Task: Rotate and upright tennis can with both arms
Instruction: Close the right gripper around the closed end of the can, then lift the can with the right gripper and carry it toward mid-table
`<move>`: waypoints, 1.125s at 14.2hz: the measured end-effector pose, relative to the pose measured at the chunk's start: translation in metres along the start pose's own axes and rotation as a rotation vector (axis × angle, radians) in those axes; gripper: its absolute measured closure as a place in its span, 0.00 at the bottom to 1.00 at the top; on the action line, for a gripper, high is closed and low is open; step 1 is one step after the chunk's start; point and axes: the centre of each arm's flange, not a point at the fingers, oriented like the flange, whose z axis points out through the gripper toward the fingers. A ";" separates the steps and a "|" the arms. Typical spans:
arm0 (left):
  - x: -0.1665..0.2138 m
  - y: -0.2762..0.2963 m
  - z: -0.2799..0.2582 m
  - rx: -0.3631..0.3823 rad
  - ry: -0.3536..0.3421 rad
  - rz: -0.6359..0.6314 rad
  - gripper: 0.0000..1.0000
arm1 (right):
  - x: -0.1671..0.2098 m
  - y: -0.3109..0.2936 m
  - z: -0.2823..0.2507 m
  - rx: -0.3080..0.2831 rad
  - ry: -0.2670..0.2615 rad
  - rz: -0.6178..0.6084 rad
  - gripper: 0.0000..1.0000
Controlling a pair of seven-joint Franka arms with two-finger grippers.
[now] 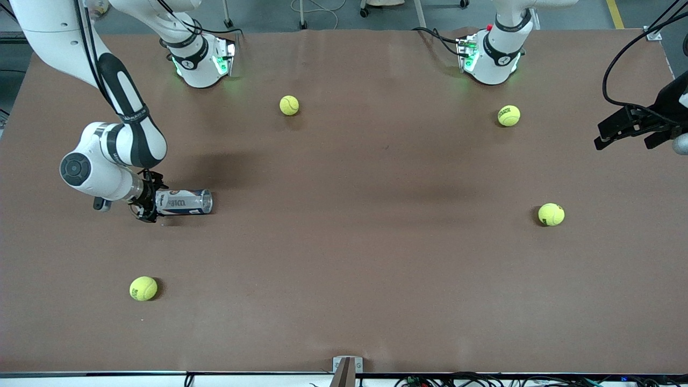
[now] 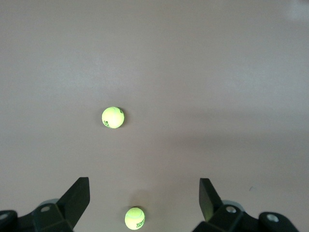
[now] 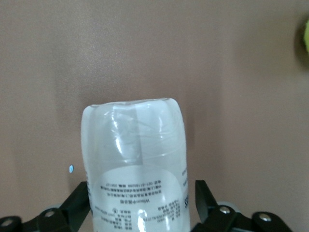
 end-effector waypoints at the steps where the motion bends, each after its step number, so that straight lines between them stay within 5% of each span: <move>1: 0.000 0.000 0.000 0.000 0.000 0.000 0.00 | 0.000 0.000 0.003 0.001 0.001 0.000 0.12; 4: 0.000 0.000 0.000 0.000 0.000 0.000 0.00 | -0.003 -0.001 0.008 0.002 0.004 -0.007 0.16; 6: 0.000 0.000 0.000 0.000 0.000 0.000 0.00 | -0.010 -0.002 0.005 0.005 0.005 -0.020 0.30; 10: 0.000 0.000 0.000 0.000 0.000 0.000 0.00 | -0.047 -0.004 -0.001 -0.032 -0.011 -0.043 0.35; 16: 0.000 0.000 0.000 0.000 -0.001 0.000 0.00 | -0.208 -0.010 -0.047 0.037 -0.040 -0.101 0.33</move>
